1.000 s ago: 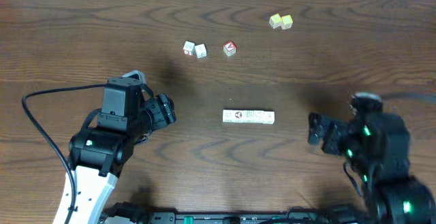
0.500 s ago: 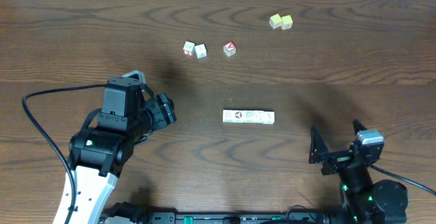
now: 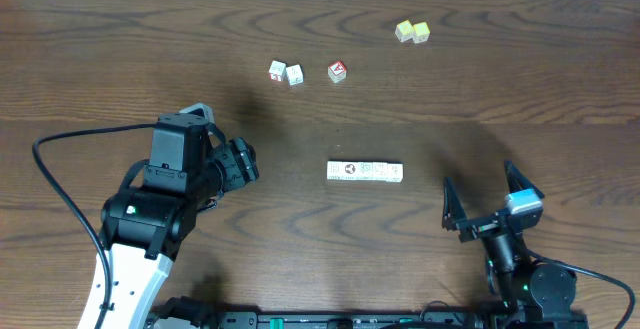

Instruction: Lift 5 blocks

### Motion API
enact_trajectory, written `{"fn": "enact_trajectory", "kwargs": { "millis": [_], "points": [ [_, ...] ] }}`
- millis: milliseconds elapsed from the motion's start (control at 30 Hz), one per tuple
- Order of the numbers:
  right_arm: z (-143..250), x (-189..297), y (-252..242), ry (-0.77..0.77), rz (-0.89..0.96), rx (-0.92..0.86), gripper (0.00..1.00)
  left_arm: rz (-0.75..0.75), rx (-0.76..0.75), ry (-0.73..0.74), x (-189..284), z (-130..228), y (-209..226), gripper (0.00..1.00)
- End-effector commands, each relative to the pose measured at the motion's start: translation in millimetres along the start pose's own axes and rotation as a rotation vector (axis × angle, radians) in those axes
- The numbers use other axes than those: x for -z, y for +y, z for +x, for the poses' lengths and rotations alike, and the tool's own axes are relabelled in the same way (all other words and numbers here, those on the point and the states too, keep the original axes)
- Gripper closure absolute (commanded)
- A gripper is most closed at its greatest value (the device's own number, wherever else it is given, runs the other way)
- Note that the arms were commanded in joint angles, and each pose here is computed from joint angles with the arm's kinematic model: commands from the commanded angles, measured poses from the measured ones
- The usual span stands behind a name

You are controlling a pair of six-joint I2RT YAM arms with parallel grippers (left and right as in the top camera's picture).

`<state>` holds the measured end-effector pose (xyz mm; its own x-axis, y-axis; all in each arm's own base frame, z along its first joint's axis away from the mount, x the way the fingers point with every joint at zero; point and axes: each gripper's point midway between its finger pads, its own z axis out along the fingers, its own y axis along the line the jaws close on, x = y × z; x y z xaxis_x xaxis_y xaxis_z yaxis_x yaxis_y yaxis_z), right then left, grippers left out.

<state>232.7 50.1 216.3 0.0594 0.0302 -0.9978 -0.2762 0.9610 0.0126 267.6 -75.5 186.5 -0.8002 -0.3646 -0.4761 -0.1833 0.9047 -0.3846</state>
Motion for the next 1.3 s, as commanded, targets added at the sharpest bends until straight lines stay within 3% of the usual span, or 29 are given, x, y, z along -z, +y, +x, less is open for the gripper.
{"fn": "enact_trajectory", "kwargs": {
  "millis": [0,300,500,1267],
  "points": [
    [14.3,-2.7,-1.6,0.001,-0.001,0.027,0.01,-0.005,-0.007,-0.015,3.0,-5.0,-0.1,0.23],
    [30.2,-4.8,-6.7,0.019,0.023,0.047,0.01,-0.005,-0.007,-0.015,3.0,-5.0,-0.1,0.23],
    [56.3,-2.5,-13.5,0.126,0.057,0.032,0.01,-0.005,-0.007,-0.015,3.0,-5.0,-0.1,0.23],
    [55.9,-2.6,-13.4,0.124,0.056,0.032,0.01,-0.005,-0.007,-0.015,3.0,-5.0,-0.1,0.23]
  ]
}}
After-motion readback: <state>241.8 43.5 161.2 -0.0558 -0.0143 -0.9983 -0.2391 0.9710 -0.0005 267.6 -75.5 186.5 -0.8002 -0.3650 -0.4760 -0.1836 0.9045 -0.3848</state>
